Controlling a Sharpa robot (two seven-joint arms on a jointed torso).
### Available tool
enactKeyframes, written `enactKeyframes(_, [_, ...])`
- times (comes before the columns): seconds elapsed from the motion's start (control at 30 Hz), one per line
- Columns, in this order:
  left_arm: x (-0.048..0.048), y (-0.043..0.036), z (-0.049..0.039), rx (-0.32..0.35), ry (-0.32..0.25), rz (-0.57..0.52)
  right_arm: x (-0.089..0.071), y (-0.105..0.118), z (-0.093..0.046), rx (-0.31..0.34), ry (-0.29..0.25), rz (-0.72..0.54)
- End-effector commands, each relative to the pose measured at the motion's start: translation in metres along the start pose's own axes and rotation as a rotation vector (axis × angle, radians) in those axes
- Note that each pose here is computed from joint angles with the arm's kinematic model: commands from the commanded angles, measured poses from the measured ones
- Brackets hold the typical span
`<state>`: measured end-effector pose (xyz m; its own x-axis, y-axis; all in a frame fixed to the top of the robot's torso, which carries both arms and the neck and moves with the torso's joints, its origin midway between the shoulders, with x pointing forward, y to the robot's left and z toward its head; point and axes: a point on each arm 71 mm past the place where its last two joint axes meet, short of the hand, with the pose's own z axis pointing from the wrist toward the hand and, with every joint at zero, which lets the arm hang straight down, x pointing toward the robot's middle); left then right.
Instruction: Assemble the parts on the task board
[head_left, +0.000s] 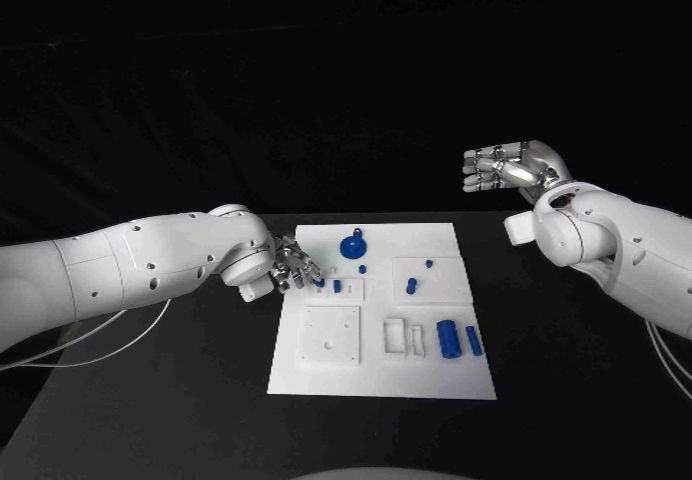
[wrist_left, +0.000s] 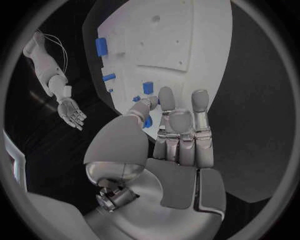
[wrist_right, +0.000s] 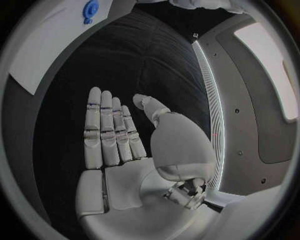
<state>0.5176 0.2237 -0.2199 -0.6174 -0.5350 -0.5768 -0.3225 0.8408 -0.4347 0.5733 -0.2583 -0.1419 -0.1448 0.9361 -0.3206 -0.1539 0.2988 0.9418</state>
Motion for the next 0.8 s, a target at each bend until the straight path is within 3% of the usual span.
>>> enactKeyframes(0.03, [0.0029,-0.0005,-0.0006,-0.005,0.020,0.021,0.0013,0.0007,-0.0002,-0.011,0.015,0.004])
enactKeyframes(0.8, [0.0059,0.0017,0.0005,-0.014,0.032,0.035,0.0024,0.0004,-0.0002,-0.011,0.018,0.005])
